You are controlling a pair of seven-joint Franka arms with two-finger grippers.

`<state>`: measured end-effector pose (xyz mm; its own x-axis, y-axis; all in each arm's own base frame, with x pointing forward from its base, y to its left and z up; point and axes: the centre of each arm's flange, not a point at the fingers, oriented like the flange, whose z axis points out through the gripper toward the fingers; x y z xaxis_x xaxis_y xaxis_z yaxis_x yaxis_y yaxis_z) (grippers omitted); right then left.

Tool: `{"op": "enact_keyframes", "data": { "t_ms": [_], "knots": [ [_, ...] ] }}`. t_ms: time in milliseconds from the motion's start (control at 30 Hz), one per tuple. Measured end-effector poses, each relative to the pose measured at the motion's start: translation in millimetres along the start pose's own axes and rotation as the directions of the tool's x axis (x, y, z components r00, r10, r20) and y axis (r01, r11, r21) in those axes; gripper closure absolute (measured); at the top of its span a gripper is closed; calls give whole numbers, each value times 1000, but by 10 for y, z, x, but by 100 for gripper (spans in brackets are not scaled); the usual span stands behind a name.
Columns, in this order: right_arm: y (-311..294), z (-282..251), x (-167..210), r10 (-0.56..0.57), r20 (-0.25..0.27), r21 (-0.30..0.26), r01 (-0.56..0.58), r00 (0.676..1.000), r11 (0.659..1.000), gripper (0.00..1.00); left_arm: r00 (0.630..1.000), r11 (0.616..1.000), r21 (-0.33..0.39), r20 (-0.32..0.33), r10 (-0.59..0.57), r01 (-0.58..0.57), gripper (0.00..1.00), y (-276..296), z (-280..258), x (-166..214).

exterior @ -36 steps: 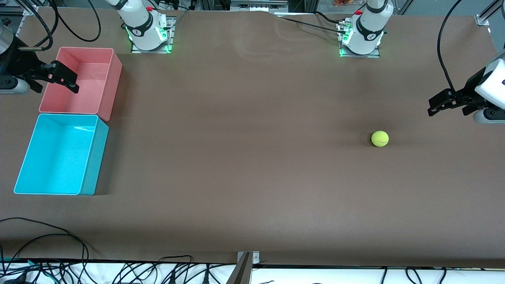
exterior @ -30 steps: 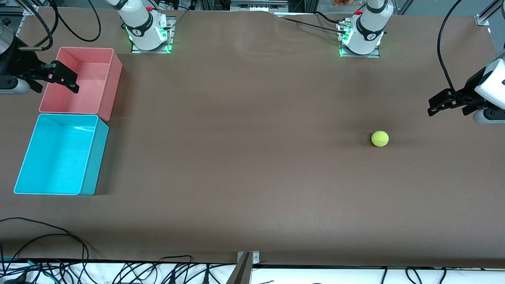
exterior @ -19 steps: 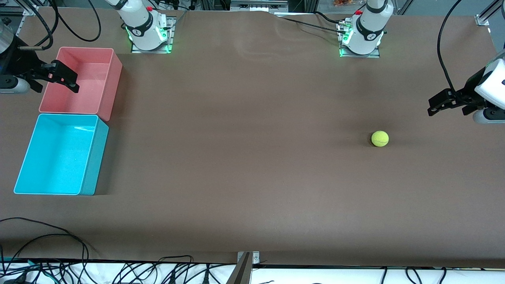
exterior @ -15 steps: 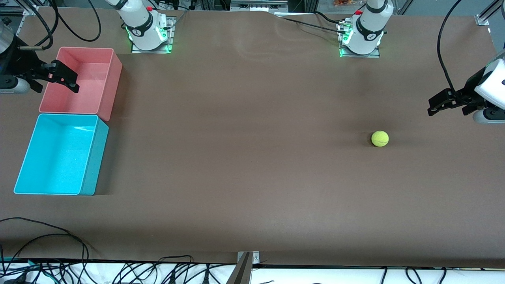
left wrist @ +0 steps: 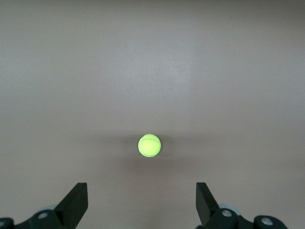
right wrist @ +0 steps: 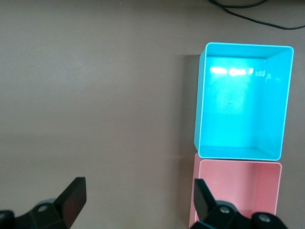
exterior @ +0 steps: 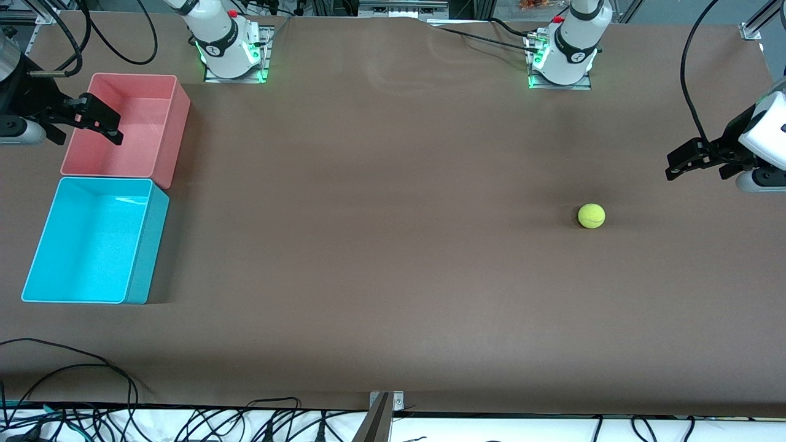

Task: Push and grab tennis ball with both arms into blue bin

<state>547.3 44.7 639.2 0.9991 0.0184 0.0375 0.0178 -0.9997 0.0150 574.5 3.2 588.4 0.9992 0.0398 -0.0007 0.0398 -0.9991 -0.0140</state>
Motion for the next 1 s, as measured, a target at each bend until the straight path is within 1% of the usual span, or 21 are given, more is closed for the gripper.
{"op": "enact_keyframes", "data": {
  "t_ms": [1000],
  "knots": [
    [-35,-4,-2,-6,-1,0,6,1000,1000,0,1000,1000,0,2,0,0,0,0,2,-2]
  ]
}}
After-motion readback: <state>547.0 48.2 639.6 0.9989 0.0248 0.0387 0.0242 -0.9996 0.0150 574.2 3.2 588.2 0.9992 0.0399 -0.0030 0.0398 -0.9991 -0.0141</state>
